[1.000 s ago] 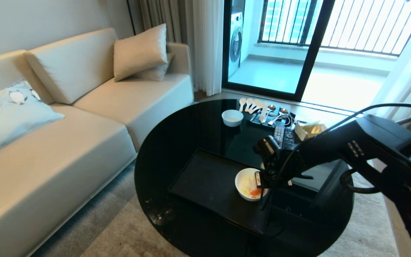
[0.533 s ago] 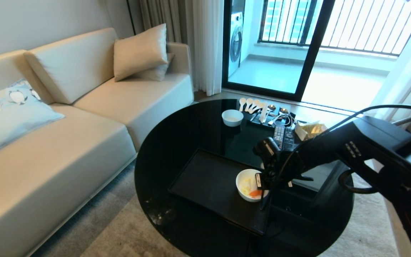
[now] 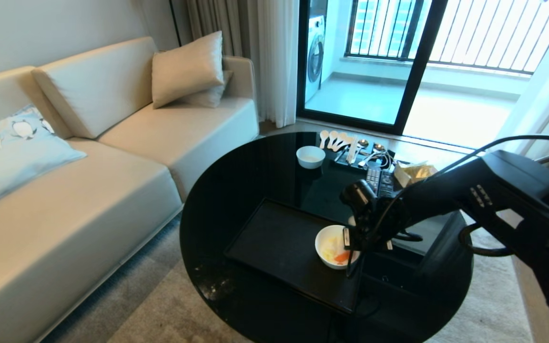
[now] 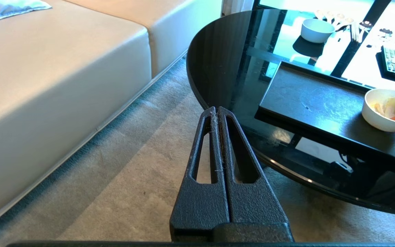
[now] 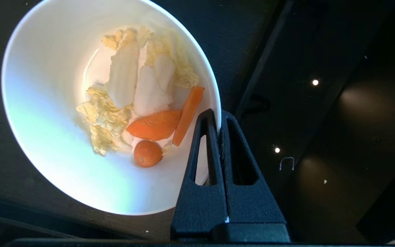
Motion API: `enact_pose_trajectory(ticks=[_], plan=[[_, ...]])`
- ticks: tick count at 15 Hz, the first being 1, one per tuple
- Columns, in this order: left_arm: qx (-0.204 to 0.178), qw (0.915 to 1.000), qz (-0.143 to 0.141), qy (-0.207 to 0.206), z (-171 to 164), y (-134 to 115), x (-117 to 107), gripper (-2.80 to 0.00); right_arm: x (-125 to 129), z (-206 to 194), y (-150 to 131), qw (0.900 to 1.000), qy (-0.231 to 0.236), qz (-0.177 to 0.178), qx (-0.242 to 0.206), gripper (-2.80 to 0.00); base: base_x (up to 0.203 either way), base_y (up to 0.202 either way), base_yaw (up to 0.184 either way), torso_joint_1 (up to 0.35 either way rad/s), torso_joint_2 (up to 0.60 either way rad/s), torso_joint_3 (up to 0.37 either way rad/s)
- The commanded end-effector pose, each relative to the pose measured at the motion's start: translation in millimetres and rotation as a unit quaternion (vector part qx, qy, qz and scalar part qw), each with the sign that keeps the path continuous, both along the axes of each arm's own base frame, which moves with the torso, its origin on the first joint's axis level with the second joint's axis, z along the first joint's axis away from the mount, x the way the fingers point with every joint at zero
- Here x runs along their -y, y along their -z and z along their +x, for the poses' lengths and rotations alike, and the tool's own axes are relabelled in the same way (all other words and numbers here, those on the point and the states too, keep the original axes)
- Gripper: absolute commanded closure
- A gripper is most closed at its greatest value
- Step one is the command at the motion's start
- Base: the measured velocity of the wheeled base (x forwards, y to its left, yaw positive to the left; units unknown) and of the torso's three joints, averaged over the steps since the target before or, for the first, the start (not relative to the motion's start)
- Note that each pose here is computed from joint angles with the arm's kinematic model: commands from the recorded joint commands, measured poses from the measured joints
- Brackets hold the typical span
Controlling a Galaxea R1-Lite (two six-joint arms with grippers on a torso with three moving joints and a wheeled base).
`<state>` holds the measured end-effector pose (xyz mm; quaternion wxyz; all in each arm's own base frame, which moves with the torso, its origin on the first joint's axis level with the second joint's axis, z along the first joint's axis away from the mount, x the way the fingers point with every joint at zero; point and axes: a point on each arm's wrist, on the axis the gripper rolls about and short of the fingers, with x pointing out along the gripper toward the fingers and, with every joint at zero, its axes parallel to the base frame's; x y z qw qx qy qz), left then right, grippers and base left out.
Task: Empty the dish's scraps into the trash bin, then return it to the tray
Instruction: Pick up the bowl with leftover food
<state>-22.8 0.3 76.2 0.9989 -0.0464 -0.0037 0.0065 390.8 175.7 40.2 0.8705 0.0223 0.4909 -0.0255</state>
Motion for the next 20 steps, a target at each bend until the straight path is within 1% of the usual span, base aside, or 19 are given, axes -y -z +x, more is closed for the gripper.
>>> enact_pose_trajectory(ticks=[1, 4, 7, 10, 12, 14, 16, 18, 20], plan=[[0.0, 1.0, 0.0, 0.0, 0, 0, 0, 0.0, 2, -4, -18, 1.0, 0.02, 0.018, 0.009, 0.0, 0.0, 0.0, 0.0, 0.0, 0.0, 0.0], [0.0, 1.0, 0.0, 0.0, 0, 0, 0, 0.0, 6, -12, -30, 0.997, 0.067, 0.037, -0.005, 0.0, 0.0, 0.0, 0.0, 0.0, 0.0, 0.0], [0.0, 1.0, 0.0, 0.0, 0, 0, 0, 0.0, 9, -18, -43, 0.994, 0.092, 0.053, -0.004, 0.0, 0.0, 0.0, 0.0, 0.0, 0.0, 0.0], [0.0, 1.0, 0.0, 0.0, 0, 0, 0, 0.0, 11, -27, -67, 0.988, 0.112, 0.109, -0.009, 0.0, 0.0, 0.0, 0.0, 0.0, 0.0, 0.0], [0.0, 1.0, 0.0, 0.0, 0, 0, 0, 0.0, 16, -37, -79, 0.986, 0.121, 0.118, -0.009, 0.0, 0.0, 0.0, 0.0, 0.0, 0.0, 0.0], [0.0, 1.0, 0.0, 0.0, 0, 0, 0, 0.0, 25, -49, -93, 0.984, 0.125, 0.125, 0.0, 0.0, 0.0, 0.0, 0.0, 0.0, 0.0, 0.0], [0.0, 1.0, 0.0, 0.0, 0, 0, 0, 0.0, 40, -65, -111, 0.982, 0.134, 0.133, 0.014, 0.0, 0.0, 0.0, 0.0, 0.0, 0.0, 0.0], [0.0, 1.0, 0.0, 0.0, 0, 0, 0, 0.0, 57, -86, -126, 0.98, 0.144, 0.138, 0.026, 0.0, 0.0, 0.0, 0.0, 0.0, 0.0, 0.0], [0.0, 1.0, 0.0, 0.0, 0, 0, 0, 0.0, 73, -113, -133, 0.978, 0.152, 0.138, 0.028, 0.0, 0.0, 0.0, 0.0, 0.0, 0.0, 0.0]])
